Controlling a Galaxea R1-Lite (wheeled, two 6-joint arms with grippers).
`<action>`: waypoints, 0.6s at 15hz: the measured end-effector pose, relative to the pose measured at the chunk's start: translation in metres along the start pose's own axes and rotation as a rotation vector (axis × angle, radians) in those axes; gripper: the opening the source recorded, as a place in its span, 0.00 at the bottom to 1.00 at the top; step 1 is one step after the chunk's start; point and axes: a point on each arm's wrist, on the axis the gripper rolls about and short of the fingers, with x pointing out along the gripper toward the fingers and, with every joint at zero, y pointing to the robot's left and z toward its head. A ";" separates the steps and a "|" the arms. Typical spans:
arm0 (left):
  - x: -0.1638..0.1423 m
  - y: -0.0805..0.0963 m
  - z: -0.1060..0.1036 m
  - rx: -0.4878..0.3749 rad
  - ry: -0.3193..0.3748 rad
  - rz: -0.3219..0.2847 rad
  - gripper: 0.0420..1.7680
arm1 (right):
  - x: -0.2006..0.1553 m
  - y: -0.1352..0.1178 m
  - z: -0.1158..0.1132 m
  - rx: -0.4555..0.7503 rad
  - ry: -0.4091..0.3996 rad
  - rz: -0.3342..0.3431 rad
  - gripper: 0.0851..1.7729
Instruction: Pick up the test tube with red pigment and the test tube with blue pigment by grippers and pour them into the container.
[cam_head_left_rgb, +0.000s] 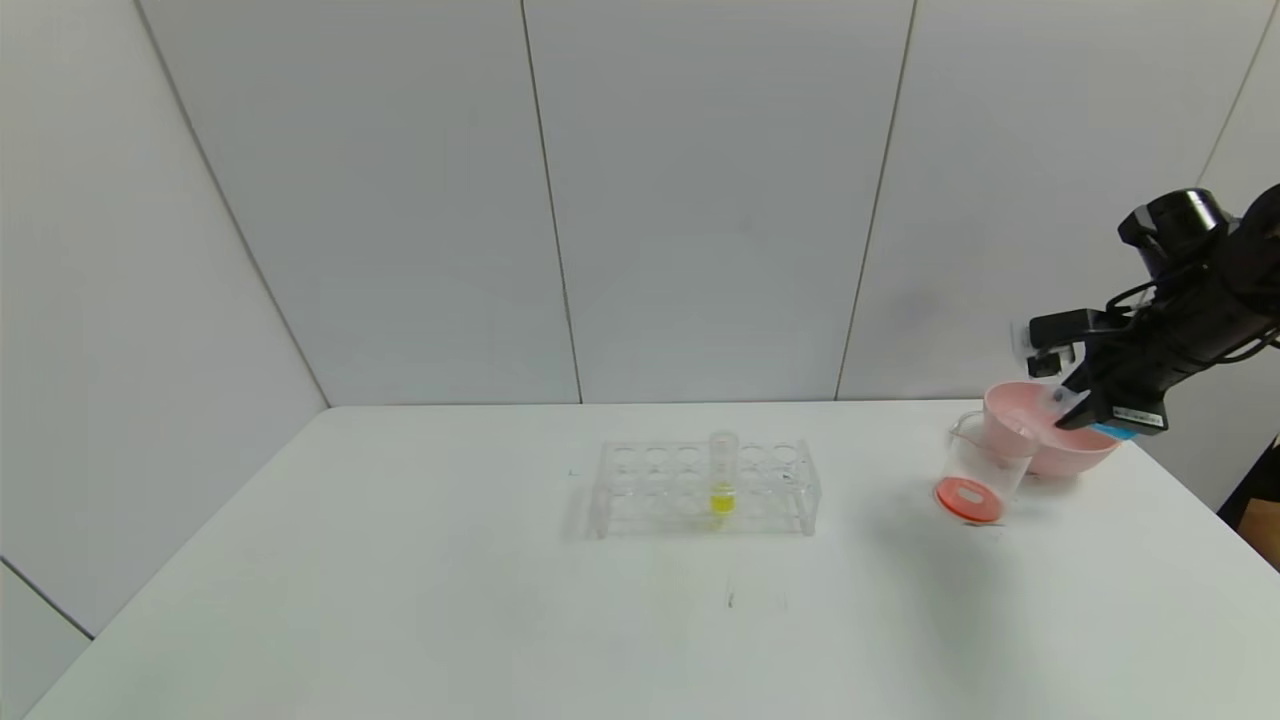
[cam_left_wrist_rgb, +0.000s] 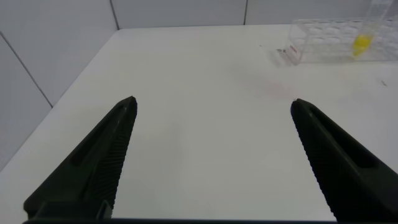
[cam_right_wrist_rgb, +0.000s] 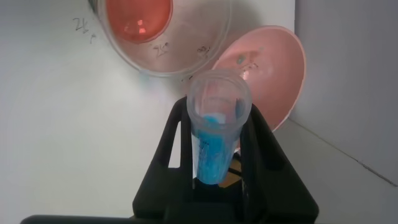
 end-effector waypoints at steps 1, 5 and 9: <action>0.000 0.000 0.000 0.000 0.000 0.000 1.00 | -0.001 0.002 0.002 -0.012 0.018 0.008 0.25; 0.000 0.000 0.000 0.000 0.000 0.000 1.00 | -0.003 0.003 0.007 -0.036 0.041 0.001 0.25; 0.000 0.000 0.000 0.000 0.000 0.000 1.00 | -0.003 0.006 0.014 -0.056 0.083 0.008 0.25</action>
